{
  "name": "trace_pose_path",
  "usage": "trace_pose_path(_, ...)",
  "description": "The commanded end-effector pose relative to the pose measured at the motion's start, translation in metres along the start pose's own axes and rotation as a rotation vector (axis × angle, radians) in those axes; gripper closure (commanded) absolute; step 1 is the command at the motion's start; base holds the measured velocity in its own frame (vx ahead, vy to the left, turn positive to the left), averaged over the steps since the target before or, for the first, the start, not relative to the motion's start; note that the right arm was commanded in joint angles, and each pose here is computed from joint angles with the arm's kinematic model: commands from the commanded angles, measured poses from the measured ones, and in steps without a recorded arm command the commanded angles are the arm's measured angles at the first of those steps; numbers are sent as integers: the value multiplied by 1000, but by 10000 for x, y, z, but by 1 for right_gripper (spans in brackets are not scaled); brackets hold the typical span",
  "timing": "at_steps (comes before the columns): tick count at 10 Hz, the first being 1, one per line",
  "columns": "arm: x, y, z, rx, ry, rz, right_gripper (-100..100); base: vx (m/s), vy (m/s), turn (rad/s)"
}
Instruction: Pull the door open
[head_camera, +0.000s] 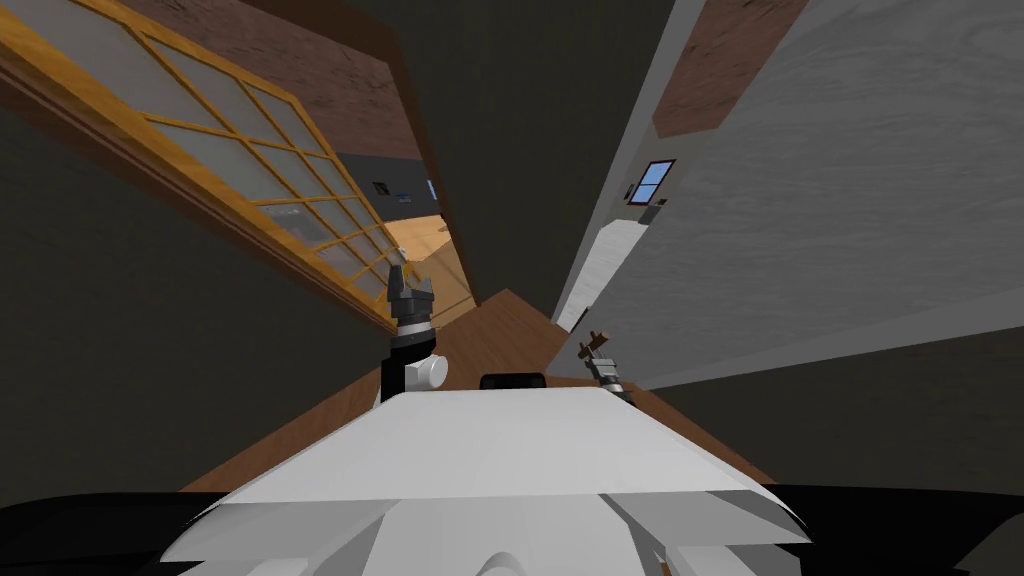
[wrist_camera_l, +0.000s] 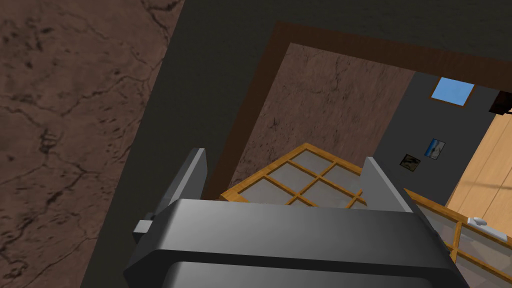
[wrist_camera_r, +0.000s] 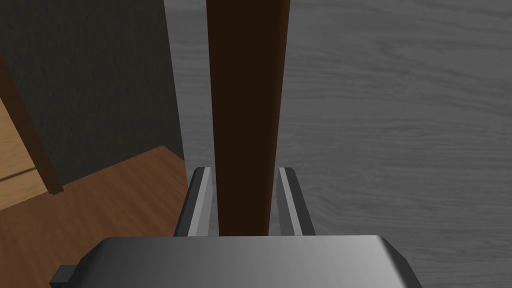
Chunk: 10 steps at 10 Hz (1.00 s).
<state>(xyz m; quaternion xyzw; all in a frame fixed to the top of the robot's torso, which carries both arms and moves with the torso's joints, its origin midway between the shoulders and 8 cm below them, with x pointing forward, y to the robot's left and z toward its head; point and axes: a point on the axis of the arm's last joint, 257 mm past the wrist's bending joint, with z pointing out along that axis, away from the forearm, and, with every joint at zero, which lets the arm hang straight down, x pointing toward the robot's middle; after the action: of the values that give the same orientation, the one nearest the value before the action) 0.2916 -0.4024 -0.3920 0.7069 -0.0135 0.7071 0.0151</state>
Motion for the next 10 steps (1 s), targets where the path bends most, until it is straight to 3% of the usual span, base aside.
trace_pose_path(1, 0, -1, -50, 13, 1, 1, 100, -247, -73, 167)
trace_pose_path(7, 5, 21, -227, 65, 0, 2, 100, -220, -39, 131)
trace_pose_path(8, 13, 24, -186, 60, 3, 1, 100, -107, -15, 24)
trace_pose_path(10, 3, 27, -214, 71, 1, 2, 100, -164, -43, 136)
